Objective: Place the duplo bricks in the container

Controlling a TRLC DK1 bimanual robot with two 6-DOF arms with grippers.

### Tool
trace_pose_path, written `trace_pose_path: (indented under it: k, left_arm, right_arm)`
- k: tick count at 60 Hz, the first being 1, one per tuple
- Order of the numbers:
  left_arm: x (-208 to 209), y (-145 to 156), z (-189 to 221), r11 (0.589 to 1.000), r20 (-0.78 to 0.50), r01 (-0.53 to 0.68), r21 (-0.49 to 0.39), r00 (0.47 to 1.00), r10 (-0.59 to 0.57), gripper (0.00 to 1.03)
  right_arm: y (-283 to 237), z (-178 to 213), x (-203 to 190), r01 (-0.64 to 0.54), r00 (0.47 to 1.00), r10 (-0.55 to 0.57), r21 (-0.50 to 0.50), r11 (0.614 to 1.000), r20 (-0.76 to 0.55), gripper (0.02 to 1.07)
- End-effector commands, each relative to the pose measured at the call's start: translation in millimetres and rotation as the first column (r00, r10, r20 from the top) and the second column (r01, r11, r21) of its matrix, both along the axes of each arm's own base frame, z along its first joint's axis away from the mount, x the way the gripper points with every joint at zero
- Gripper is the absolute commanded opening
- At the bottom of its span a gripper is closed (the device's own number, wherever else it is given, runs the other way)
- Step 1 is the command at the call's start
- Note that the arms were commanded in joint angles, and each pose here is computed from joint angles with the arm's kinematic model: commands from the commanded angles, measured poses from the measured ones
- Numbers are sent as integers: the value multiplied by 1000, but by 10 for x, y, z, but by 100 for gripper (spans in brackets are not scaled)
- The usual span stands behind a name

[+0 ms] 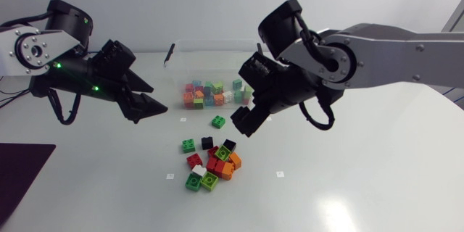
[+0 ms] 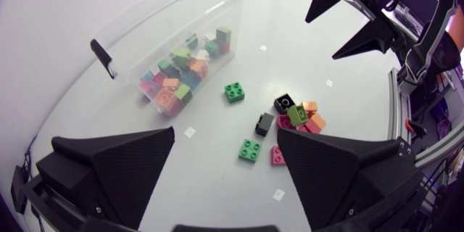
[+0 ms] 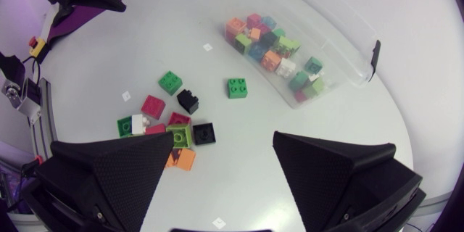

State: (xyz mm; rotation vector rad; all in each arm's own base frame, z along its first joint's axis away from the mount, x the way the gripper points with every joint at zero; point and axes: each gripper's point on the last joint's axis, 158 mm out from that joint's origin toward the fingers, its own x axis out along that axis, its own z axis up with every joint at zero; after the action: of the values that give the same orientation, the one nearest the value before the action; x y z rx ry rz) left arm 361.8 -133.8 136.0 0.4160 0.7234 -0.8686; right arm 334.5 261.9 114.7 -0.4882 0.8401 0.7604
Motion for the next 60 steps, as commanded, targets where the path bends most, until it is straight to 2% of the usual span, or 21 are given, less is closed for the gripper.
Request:
trace_pose_path:
  k: [1, 28, 60]
  left_arm:
    - [-139, -48, -84, 998, 9, 63, 18, 998, -63, 99]
    - [-430, -248, -865, 973, -119, 220, 65, 970, -212, 99]
    - [-217, -324, -1438, 954, -139, 286, 86, 952, -273, 99]
  right_arm:
    - [-20, -151, -151, -34, 999, 33, -34, 999, -17, 101]
    - [198, -651, -421, -111, 992, 103, -111, 988, -79, 101]
    - [333, -1009, -447, -120, 988, 101, -180, 976, -115, 101]
